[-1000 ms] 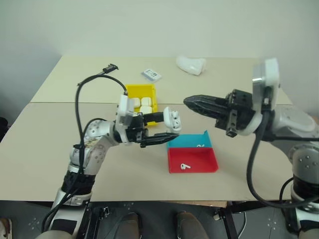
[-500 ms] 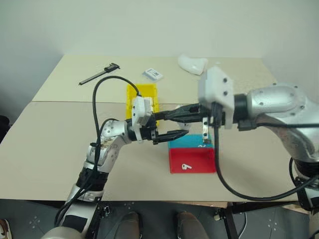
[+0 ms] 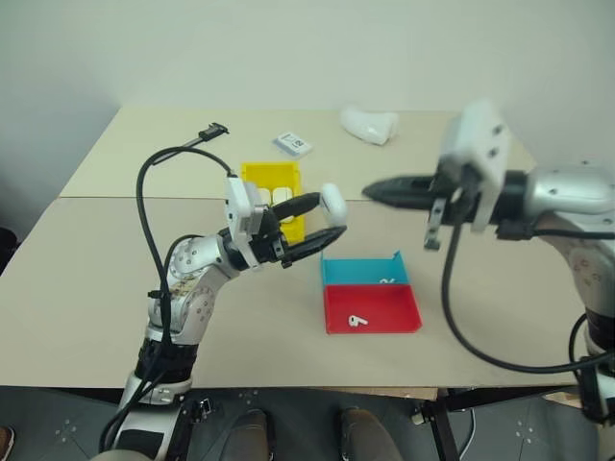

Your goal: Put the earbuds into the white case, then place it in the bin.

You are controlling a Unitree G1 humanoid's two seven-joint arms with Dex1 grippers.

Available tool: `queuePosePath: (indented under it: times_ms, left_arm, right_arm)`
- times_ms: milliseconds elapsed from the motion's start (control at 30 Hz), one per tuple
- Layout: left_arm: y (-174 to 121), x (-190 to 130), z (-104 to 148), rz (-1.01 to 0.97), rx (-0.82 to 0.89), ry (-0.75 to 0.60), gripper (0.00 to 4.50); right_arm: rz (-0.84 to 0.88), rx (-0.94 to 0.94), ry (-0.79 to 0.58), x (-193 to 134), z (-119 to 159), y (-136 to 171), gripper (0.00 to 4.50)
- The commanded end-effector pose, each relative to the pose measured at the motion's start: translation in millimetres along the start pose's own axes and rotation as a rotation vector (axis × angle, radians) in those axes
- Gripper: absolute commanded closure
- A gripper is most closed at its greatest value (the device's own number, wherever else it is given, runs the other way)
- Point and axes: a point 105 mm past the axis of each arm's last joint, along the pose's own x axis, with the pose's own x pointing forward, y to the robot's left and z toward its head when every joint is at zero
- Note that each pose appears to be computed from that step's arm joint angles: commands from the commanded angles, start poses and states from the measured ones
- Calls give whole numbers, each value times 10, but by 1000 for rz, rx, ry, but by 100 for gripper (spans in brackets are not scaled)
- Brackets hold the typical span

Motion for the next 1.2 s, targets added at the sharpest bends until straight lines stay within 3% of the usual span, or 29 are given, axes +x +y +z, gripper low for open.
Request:
queuePosePath:
  times_ms: [33,133,367,533,667,900,1033,1200]
  left_arm:
    - [420,6,49,381,103,-14,176]
    - [711,-25,-116,667,155,44,176]
    - [867,77,-426,748,159,158,176]
    - [973,99,-510,765,172,209,11]
    - [984,59,-399,747,206,172,2]
    - [775,-346,29,552,204,131,2]
    - [428,-735,251,355,232,217,2]
    - [-19,-1130,337,182,185,352,2]
  right_arm:
    - [-65,31,25,-68,-174,111,447]
    - [-93,63,94,17,-462,307,447]
    - [-109,75,90,254,-528,451,447]
    - [-117,64,113,273,-569,465,450]
    - [-125,69,114,270,-585,463,450]
    - [-198,107,56,242,-648,347,450]
    - [-279,121,3,174,-732,275,450]
    - [-185,140,-3,3,-741,342,450]
